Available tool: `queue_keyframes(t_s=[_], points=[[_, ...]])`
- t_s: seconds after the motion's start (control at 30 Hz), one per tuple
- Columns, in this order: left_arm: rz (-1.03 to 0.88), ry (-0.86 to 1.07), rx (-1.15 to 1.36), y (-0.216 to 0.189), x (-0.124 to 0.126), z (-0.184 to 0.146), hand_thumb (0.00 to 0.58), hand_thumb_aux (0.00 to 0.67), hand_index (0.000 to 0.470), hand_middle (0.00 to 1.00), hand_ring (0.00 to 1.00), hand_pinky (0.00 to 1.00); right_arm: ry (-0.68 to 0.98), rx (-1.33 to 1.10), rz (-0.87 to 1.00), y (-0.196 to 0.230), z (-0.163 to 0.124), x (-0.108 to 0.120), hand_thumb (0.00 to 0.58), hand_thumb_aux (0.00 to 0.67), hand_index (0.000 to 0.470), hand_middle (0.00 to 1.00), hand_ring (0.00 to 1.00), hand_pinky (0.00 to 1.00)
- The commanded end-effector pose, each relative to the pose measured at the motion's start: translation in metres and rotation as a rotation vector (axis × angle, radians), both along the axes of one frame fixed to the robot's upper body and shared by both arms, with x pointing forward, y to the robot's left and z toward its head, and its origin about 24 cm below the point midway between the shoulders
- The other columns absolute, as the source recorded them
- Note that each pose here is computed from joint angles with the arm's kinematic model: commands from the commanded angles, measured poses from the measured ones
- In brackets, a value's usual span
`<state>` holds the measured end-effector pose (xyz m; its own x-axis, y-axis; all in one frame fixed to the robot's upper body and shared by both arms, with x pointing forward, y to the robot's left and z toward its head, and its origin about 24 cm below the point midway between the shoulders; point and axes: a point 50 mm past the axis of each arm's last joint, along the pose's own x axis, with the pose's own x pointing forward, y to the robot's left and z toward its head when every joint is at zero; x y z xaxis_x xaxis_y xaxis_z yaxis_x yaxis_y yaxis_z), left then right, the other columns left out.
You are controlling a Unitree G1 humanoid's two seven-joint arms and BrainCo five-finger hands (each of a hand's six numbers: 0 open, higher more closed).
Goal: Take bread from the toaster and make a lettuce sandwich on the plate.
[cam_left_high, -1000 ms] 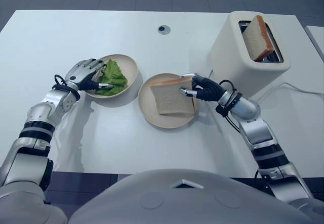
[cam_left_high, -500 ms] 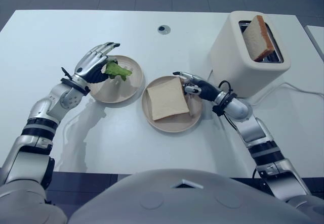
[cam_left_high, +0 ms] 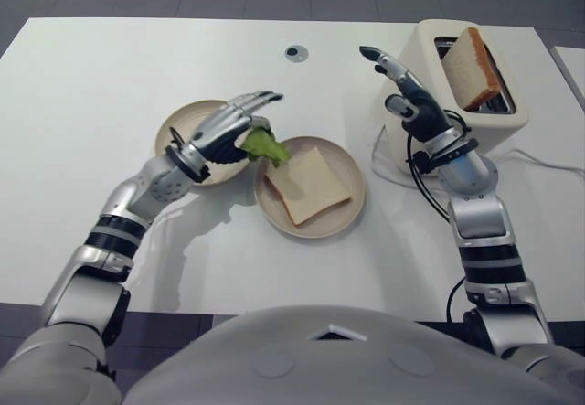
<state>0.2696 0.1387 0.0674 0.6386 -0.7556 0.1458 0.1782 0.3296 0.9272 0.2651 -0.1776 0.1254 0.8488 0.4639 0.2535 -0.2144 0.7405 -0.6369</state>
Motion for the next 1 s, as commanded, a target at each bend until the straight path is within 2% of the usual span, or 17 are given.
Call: queue_keyframes(t_s=[0.03, 0.07, 0.1, 0.13, 0.17, 0.2, 0.57, 0.8, 1.0], points=[[-0.036, -0.004, 0.104, -0.02, 0.0, -0.013, 0.58, 0.67, 0.47, 0.0, 0.0, 0.0, -0.015, 0.028, 0.018, 0.002, 0.004, -0.002, 0.0, 0.0, 0.0, 0.0, 0.0, 0.0], [-0.04, -0.004, 0.116, -0.023, 0.0, -0.016, 0.58, 0.67, 0.47, 0.0, 0.0, 0.0, -0.013, 0.027, 0.023, 0.002, 0.004, -0.003, 0.0, 0.0, 0.0, 0.0, 0.0, 0.0], [-0.048, 0.0, 0.123, -0.026, -0.001, -0.018, 0.571, 0.586, 0.411, 0.0, 0.0, 0.0, -0.012, 0.025, 0.026, 0.003, 0.004, -0.003, 0.0, 0.0, 0.0, 0.0, 0.0, 0.0], [-0.057, 0.003, 0.131, -0.028, -0.003, -0.021, 0.506, 0.431, 0.302, 0.0, 0.0, 0.0, -0.011, 0.025, 0.03, 0.003, 0.003, -0.004, 0.0, 0.0, 0.0, 0.0, 0.0, 0.0], [-0.065, 0.007, 0.134, -0.031, -0.005, -0.022, 0.053, 0.032, 0.022, 0.0, 0.0, 0.0, -0.01, 0.025, 0.031, 0.003, 0.003, -0.004, 0.0, 0.0, 0.0, 0.0, 0.0, 0.0], [-0.069, 0.009, 0.136, -0.032, -0.006, -0.023, 0.0, 0.0, 0.0, 0.0, 0.0, 0.0, -0.01, 0.025, 0.032, 0.003, 0.003, -0.004, 0.0, 0.0, 0.0, 0.0, 0.0, 0.0], [-0.077, 0.002, 0.159, -0.022, -0.007, -0.015, 0.0, 0.0, 0.0, 0.0, 0.0, 0.0, 0.0, 0.023, 0.066, 0.008, 0.001, -0.007, 0.0, 0.0, 0.0, 0.0, 0.0, 0.0], [-0.121, 0.062, 0.231, -0.015, -0.011, -0.014, 0.0, 0.0, 0.0, 0.0, 0.0, 0.0, -0.001, 0.018, 0.076, 0.01, 0.001, -0.007, 0.0, 0.0, 0.0, 0.0, 0.0, 0.0], [-0.088, 0.012, 0.294, -0.02, -0.001, -0.017, 0.0, 0.0, 0.0, 0.0, 0.0, 0.0, 0.005, 0.015, 0.085, 0.013, -0.001, -0.007, 0.0, 0.0, 0.0, 0.0, 0.0, 0.0]])
